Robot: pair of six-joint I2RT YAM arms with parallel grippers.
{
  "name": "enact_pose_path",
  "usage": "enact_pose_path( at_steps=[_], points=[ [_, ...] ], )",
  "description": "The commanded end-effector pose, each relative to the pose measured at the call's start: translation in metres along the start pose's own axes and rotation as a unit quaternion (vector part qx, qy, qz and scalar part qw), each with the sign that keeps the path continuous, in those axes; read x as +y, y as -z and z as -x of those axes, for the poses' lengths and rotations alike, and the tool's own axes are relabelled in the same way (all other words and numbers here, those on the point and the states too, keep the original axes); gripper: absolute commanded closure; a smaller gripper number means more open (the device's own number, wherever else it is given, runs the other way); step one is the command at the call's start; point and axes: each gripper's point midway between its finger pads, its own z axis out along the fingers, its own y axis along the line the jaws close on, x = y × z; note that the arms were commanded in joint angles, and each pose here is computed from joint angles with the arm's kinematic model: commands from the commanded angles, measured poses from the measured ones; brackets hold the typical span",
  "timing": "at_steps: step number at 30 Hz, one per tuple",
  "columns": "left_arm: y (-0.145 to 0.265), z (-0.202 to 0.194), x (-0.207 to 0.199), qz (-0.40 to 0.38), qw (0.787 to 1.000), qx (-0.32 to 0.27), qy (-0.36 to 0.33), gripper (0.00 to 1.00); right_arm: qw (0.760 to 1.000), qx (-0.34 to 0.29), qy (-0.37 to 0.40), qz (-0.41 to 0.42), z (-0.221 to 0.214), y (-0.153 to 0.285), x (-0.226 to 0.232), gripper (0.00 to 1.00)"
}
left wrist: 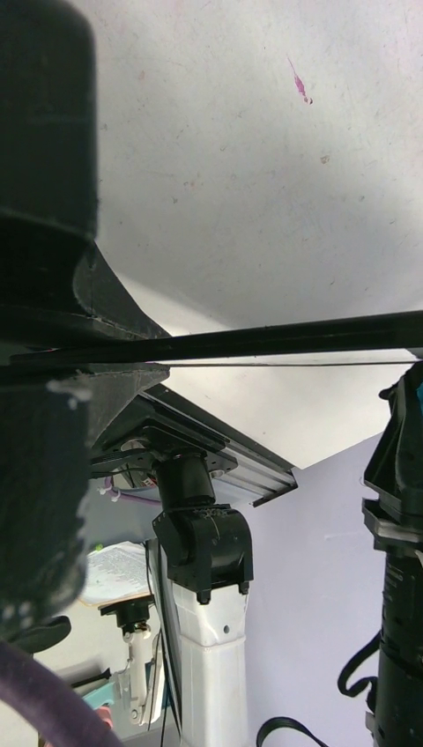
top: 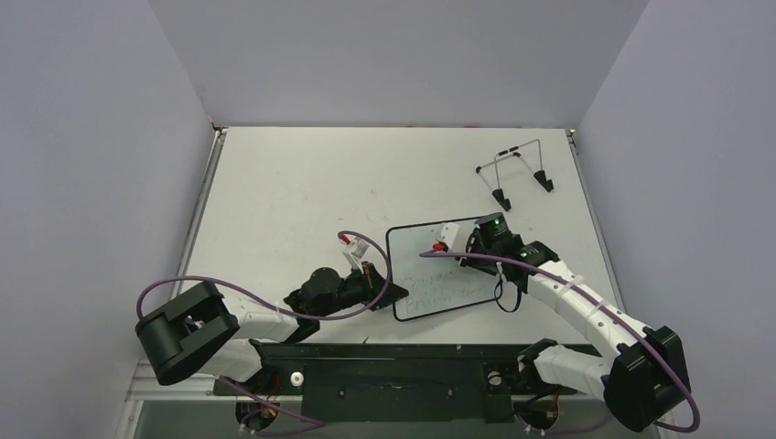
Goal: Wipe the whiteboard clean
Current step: Erase the whiteboard at the center of the board.
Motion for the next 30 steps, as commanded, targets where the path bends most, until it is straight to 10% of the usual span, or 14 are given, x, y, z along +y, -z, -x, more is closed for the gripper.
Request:
enact_pose_path(
  at_steps=[1,6,16,23,30],
  points=[
    [-0.001,0.019,-0.045,-0.083,0.996,-0.023,-0.036,1.00,0.998,-0.065,0.015,0.019,0.032,0.010,-0.001,1.00],
    [-0.001,0.018,-0.044,-0.084,0.996,-0.022,-0.036,1.00,0.985,-0.074,0.095,0.120,0.017,0.015,0.050,1.00],
    [0.000,0.017,-0.044,-0.087,0.995,-0.021,-0.034,1.00,0.998,-0.021,-0.052,-0.039,0.013,0.003,-0.032,1.00],
    [0.003,0.019,-0.044,-0.085,0.995,-0.026,-0.037,1.00,0.977,-0.061,0.098,0.178,0.012,0.012,0.065,1.00],
    [0.005,0.017,-0.042,-0.085,0.995,-0.021,-0.040,1.00,0.999,0.030,0.003,0.026,-0.024,-0.002,0.003,1.00]
  ],
)
